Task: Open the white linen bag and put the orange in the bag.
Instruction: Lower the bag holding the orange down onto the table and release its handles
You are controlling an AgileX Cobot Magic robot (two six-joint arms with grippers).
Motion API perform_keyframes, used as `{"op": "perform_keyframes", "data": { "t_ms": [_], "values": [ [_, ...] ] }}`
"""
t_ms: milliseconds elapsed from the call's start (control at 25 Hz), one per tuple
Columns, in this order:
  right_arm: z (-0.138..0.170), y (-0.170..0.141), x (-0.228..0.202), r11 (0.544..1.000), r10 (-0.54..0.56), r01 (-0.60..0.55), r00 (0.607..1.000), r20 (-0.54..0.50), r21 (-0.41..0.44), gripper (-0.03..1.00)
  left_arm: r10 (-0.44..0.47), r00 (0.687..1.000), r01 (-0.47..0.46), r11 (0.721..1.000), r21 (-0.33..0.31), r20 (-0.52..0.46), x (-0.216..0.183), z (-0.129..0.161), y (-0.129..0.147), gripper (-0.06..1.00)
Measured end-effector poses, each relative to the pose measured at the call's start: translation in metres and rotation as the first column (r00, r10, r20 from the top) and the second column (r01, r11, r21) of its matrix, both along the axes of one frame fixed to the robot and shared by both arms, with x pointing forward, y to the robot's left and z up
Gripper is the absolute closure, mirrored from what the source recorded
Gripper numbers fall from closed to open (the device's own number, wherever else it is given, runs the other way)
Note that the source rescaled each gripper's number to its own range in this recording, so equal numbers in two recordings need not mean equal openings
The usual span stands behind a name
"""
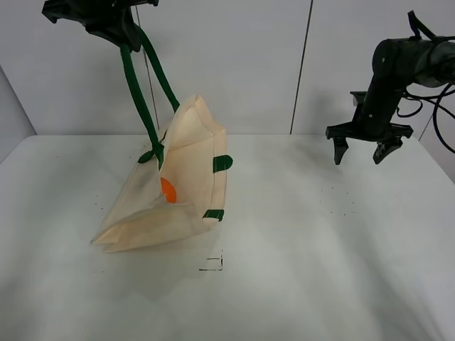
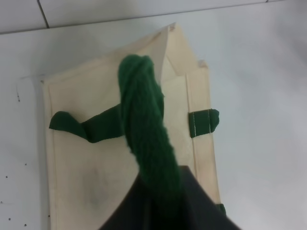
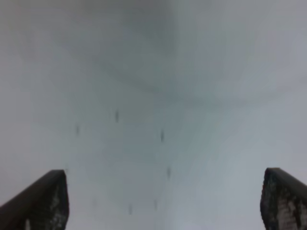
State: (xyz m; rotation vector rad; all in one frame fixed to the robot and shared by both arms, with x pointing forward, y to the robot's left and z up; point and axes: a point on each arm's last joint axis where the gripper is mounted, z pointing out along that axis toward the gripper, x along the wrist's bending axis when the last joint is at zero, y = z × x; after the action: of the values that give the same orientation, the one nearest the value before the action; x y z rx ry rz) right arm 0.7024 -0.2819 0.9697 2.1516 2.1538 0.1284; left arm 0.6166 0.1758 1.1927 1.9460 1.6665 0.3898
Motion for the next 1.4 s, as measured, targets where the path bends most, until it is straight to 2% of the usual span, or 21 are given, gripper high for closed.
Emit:
{"op": "perform_keyframes", "data": {
  "t_ms": [240, 400, 520, 600, 720, 840, 960, 1080, 1240, 1400],
  "values": [
    [0.021, -0.003, -0.076, 1.0, 0.005, -0.005, 0.995, -0.104, -0.004, 0.1, 0.0, 1.0, 0.0, 1.0, 0.0, 0.0, 0.0, 0.0, 0.0, 0.94],
    [0.027, -0.006, -0.148, 1.0, 0.006, -0.007, 0.983, -0.185, -0.007, 0.1, 0.0, 1.0, 0.0, 1.0, 0.0, 0.0, 0.0, 0.0, 0.0, 0.94],
    [0.035, -0.008, -0.204, 1.0, 0.008, -0.01, 0.98, -0.199, -0.007, 0.11, 0.0, 1.0, 0.0, 1.0, 0.0, 0.0, 0.0, 0.0, 0.0, 0.94],
    [0.042, -0.009, -0.242, 1.0, 0.009, -0.01, 0.985, -0.172, -0.006, 0.11, 0.0, 1.0, 0.0, 1.0, 0.0, 0.0, 0.0, 0.0, 0.0, 0.94],
    [0.052, -0.011, -0.291, 1.0, 0.01, -0.01, 0.997, -0.071, -0.003, 0.11, 0.0, 1.0, 0.0, 1.0, 0.0, 0.0, 0.0, 0.0, 0.0, 0.94],
    [0.061, -0.013, -0.33, 1.0, 0.011, -0.011, 0.99, 0.138, 0.003, 0.11, 0.0, 1.0, 0.0, 1.0, 0.0, 0.0, 0.0, 0.0, 0.0, 0.94],
    [0.07, -0.014, -0.363, 1.0, 0.009, -0.014, 0.927, 0.375, 0.009, 0.11, 0.0, 1.0, 0.0, 1.0, 0.0, 0.0, 0.0, 0.0, 0.0, 0.94],
    [0.078, -0.015, -0.399, 1.0, 0.008, -0.018, 0.826, 0.564, 0.013, 0.11, 0.0, 1.0, 0.0, 1.0, 0.0, 0.0, 0.0, 0.0, 0.0, 0.94],
    [0.083, -0.017, -0.435, 1.0, 0.007, -0.024, 0.688, 0.726, 0.013, 0.11, 0.0, 1.0, 0.0, 1.0, 0.0, 0.0, 0.0, 0.0, 0.0, 0.94],
    [0.085, -0.018, -0.461, 1.0, 0.003, -0.027, 0.559, 0.829, 0.015, 0.11, 0.0, 1.0, 0.0, 1.0, 0.001, -0.004, 0.0, -0.001, 0.0, 0.94]
  ]
}}
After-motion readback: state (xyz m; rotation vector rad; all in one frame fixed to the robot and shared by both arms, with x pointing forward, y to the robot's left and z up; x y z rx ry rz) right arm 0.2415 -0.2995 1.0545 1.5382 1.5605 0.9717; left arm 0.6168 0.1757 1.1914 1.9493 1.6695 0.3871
